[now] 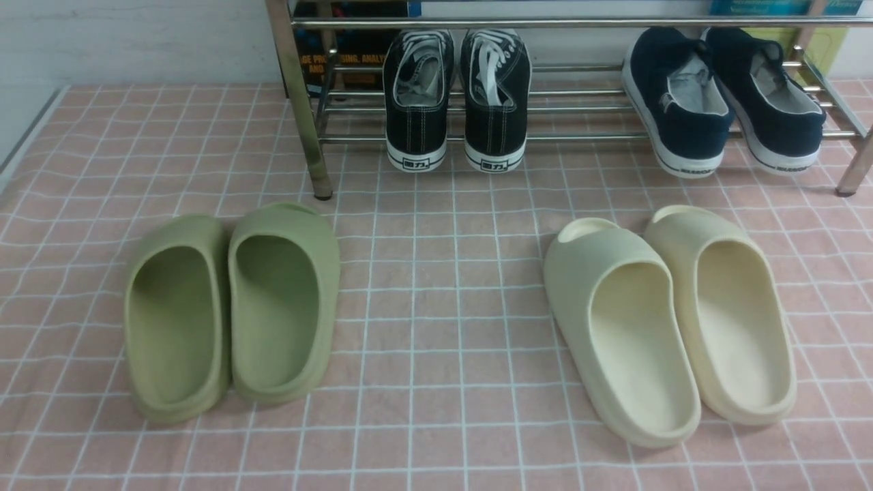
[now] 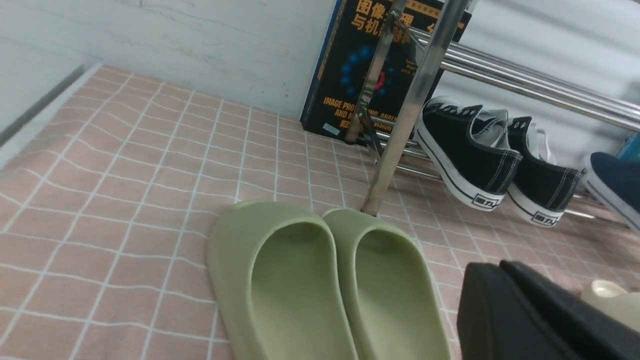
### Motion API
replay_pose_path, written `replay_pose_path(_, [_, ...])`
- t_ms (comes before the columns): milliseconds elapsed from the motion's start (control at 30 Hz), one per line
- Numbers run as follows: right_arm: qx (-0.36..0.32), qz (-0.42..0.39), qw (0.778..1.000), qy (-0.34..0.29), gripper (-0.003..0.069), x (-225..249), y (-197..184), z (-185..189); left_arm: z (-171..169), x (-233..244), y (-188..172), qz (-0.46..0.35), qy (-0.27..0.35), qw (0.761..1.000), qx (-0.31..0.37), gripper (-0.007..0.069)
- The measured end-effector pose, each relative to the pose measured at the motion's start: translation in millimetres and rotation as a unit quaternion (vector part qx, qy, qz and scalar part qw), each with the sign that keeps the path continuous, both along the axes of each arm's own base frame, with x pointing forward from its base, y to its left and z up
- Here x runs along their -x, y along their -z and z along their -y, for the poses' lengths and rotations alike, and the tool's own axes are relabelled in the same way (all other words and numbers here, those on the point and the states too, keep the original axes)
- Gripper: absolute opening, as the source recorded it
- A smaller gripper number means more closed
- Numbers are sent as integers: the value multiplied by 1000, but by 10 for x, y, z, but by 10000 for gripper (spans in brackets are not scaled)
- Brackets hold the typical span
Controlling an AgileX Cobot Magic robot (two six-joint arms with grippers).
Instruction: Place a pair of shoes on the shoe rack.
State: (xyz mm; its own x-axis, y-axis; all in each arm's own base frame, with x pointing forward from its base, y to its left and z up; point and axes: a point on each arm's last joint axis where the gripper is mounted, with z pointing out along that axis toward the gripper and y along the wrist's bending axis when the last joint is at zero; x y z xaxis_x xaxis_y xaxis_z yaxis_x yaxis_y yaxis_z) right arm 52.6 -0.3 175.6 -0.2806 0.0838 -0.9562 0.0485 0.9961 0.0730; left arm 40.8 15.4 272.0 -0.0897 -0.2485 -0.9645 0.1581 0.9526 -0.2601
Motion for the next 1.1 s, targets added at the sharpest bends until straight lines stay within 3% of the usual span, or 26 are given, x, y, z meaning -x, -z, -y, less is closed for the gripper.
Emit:
replay_pose_path(233, [0,0,1000,0,240,0,0,0,79,-1,74,25,-25,998,-48,36])
replay_pose_path(533, [0,0,1000,0,240,0,0,0,133,-104,390,72,-107,987,-96,32])
replay_pose_path(733, [0,0,1000,0,240,0,0,0,167,-150,858,-31,-72,988,-134,18])
replay_pose_path(933, [0,0,1000,0,240,0,0,0,211,-119,990,-98,-23,981,-163,18])
replay_pose_path(1100, [0,0,1000,0,240,0,0,0,226,-111,994,-103,-6,980,-170,18])
